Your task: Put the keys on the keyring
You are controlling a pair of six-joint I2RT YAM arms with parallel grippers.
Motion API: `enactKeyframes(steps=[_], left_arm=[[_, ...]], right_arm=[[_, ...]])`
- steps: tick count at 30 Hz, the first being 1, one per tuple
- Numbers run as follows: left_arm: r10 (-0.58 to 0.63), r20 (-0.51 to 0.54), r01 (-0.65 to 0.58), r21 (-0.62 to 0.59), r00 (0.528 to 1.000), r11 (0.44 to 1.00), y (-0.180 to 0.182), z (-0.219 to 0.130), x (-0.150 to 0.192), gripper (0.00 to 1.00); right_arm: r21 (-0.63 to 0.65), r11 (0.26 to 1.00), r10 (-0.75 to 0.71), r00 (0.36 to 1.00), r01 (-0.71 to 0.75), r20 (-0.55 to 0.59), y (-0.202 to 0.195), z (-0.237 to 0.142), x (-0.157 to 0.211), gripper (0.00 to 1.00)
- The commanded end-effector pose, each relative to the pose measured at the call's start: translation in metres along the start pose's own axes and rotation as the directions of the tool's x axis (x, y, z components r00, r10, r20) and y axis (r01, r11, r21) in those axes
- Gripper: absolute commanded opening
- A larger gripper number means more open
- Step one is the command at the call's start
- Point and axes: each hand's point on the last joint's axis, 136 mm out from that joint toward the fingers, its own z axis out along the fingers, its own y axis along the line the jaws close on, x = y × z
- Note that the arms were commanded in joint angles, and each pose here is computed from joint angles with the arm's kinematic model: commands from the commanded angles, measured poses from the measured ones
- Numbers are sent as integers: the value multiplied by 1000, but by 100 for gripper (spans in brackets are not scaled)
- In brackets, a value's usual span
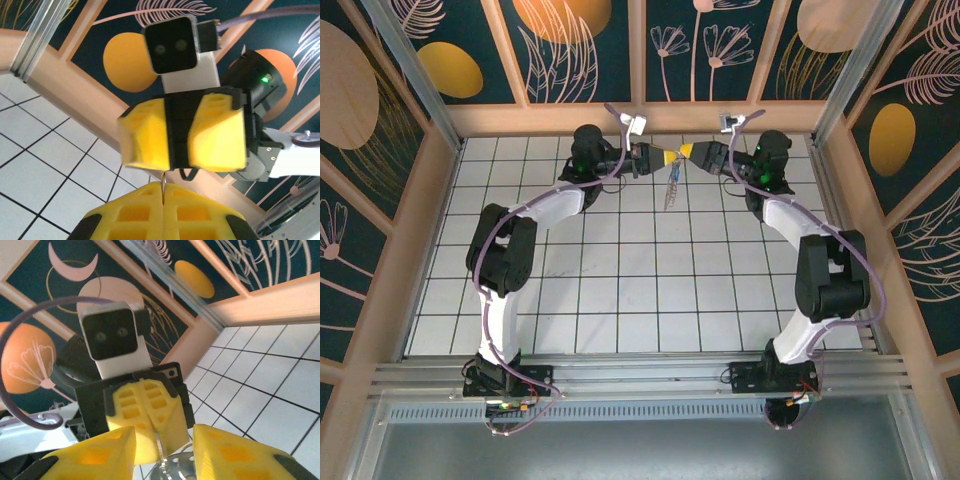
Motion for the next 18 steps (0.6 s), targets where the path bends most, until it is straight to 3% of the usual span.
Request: enactKeyframes(steps=[1,10,18], left_arm=[[75,92,-78,35,993,996,-34,-5,-24,0],[40,179,-47,37,983,998,-43,-14,-29,0],[34,197,-43,43,980,998,-51,-15,-31,0]], right_arm=[[28,997,-71,992,69,101,22,-20,-15,38],[216,975,-95,966,42,242,3,-56,17,45],[238,966,-149,966,96,212,15,-44,44,47]])
